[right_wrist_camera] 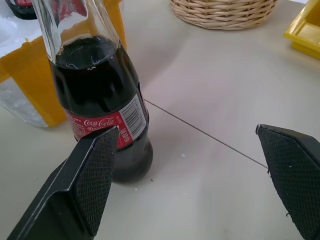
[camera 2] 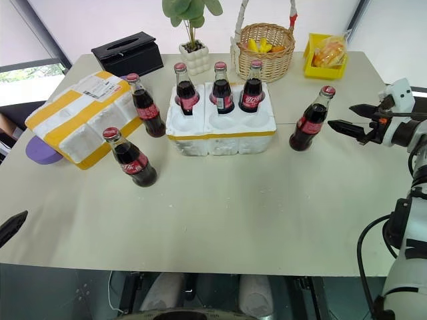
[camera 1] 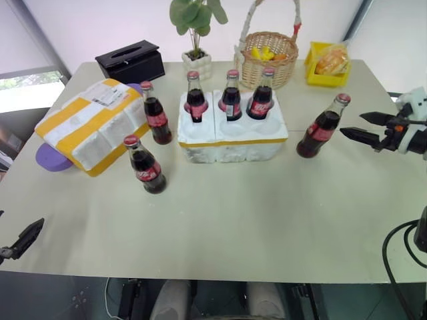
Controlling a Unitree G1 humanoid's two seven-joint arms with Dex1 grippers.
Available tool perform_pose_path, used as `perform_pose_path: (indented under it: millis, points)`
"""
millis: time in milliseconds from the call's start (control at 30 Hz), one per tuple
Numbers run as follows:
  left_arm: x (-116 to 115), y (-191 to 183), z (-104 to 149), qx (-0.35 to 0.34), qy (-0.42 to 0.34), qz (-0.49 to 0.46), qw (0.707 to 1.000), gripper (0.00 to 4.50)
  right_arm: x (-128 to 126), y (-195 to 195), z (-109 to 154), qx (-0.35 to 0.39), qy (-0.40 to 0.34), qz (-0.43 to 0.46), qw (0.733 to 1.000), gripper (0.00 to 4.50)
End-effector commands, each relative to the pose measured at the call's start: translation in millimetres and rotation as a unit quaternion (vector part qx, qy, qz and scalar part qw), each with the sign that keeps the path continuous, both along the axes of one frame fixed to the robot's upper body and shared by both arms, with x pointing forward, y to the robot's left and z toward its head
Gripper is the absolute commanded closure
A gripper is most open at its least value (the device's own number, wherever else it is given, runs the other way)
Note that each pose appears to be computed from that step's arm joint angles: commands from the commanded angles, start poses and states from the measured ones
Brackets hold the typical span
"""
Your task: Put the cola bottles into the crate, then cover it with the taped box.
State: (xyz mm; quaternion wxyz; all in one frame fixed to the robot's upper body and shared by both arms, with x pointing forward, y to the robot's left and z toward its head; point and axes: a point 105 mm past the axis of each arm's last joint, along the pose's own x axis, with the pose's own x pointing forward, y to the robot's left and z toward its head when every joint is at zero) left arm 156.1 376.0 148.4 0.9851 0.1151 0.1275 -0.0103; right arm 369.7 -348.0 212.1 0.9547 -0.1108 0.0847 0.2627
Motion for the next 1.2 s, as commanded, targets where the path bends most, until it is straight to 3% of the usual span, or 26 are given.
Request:
perform_pose_path:
  millis: [33,500,633,767,900,1000,1200]
  points:
    - [-1.6,6.4,12.6,0.025,-0.012,0.008,1.0,0.01,-3.1,-7.0,13.6,0.004,-0.03,-0.009,1.0,0.0]
    - [1.3,5.5,13.6,0.023,-0.013,0.001,1.0,0.01,-8.1,-13.7,5.4,0.01,-0.021,-0.018,1.0,0.0]
    - [13.0,-17.0,29.1,-0.023,-0.04,-0.051,0.998,0.01,-8.1,-12.7,9.3,0.007,-0.024,-0.013,1.0,0.0]
    - [20.9,-53.3,16.1,-0.028,0.001,-0.14,0.99,0.01,-15.4,-12.7,9.7,0.003,-0.011,0.011,1.0,0.0]
    - [28.3,-74.3,10.0,-0.031,0.022,-0.193,0.98,0.01,-26.1,-7.8,13.7,0.006,0.0,0.06,0.998,0.0]
    - [42.5,-89.1,12.7,-0.035,0.018,-0.231,0.972,0.01,-42.0,6.5,21.1,0.001,0.018,0.145,0.989,0.0]
    - [69.5,-109.0,18.6,-0.042,0.003,-0.279,0.96,0.01,-65.2,43.1,41.3,-0.003,0.01,0.232,0.973,0.0]
